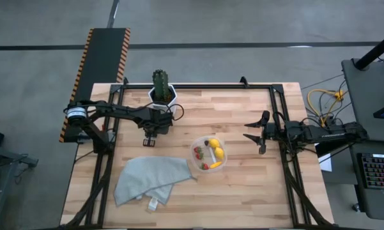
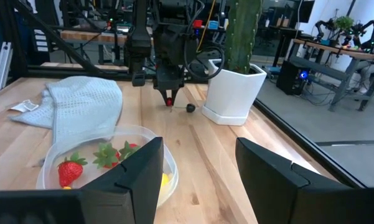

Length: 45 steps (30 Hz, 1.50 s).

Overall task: Pick and placing Produce into tupperware
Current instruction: Put the red cherry into the transparent container

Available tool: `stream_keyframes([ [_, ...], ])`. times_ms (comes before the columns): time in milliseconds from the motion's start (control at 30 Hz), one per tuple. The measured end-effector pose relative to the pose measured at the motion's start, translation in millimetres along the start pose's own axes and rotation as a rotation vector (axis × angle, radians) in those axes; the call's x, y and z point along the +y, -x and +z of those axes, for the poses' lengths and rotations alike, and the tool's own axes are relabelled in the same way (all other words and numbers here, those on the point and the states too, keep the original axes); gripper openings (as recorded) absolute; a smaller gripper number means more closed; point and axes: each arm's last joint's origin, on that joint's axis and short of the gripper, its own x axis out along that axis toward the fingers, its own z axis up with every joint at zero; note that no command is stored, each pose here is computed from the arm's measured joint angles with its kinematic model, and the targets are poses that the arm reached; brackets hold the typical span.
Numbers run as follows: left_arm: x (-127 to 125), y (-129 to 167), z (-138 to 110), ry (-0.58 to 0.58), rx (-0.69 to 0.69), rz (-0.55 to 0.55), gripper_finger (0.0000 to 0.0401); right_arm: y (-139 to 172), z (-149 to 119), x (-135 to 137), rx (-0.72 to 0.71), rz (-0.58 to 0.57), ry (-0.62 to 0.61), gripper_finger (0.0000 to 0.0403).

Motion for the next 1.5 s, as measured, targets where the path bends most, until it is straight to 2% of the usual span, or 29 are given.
stream_keyframes([
  [433, -8.5, 2.8, 3.7, -0.014, 0.002, 0.016, 0.0018, 0.0, 2.7, -0.2, -0.027, -0.003, -0.007, 0.0194],
  [933, -24.3, 22.8, 21.2, -0.036, -0.082, 0.026, 0.0017, 0.1, 3.5, -0.3, -0.036, -0.004, -0.01, 0.0194],
  [1233, -28.5, 51.8, 44.0, -0.066, -0.194, 0.054, 0.0017, 0.1, 3.5, -0.3, -0.036, -0.004, -0.01, 0.0194],
  [1500, -36.7, 80.2, 69.2, -0.129, -0.361, 0.09, 0.0017, 0.1, 3.5, -0.3, -0.036, -0.003, -0.01, 0.0194],
])
